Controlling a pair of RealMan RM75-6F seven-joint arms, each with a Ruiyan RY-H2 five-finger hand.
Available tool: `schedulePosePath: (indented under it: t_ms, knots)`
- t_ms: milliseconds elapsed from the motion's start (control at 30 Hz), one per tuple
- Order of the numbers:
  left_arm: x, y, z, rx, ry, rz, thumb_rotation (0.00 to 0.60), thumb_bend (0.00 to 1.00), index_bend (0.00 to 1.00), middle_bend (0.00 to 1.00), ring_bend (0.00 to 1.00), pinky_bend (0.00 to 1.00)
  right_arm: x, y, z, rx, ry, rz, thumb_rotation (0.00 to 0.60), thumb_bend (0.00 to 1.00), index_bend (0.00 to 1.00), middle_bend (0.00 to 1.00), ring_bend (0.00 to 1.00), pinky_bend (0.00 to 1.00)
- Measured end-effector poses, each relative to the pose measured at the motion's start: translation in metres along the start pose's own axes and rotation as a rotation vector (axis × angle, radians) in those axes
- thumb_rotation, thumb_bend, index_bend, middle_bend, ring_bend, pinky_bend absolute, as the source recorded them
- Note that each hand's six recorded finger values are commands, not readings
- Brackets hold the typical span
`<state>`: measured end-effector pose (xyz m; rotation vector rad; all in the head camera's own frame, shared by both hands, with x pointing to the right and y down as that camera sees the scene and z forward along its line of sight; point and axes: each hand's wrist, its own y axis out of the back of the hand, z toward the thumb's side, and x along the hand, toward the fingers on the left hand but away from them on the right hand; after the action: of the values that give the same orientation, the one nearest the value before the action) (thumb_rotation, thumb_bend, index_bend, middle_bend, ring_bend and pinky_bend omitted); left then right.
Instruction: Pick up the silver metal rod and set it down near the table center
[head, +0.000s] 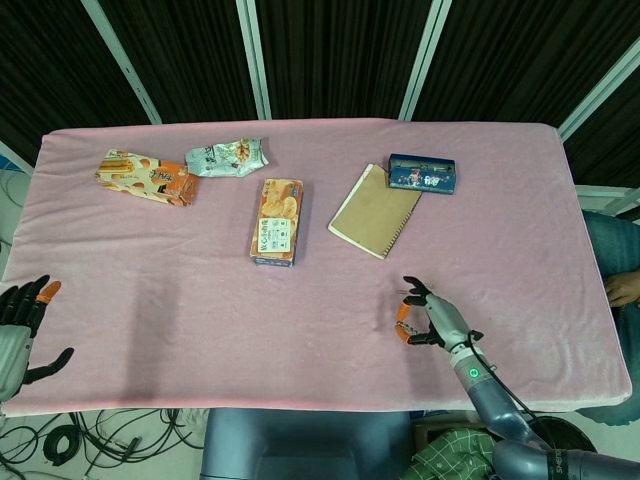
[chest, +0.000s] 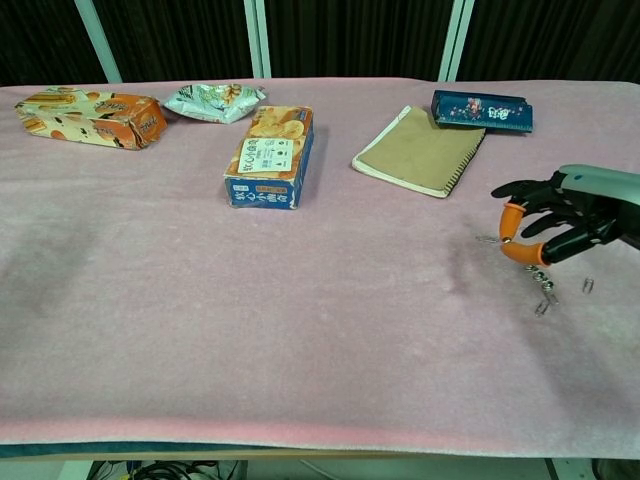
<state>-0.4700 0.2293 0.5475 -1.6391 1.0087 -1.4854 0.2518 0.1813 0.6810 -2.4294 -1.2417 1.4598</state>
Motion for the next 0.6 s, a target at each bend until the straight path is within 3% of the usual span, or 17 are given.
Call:
schedulePosePath:
  t_ms: [600]
  knots:
    - [0.001,-0.002,0.000,0.013,0.017,0.006,0.600,0.22,0.06,0.00,0.00,0.00,-0.009,-0.021,-0.007,-0.047,-0.010,0.010,0.600,0.36,0.62,0.04,0.13,0.17]
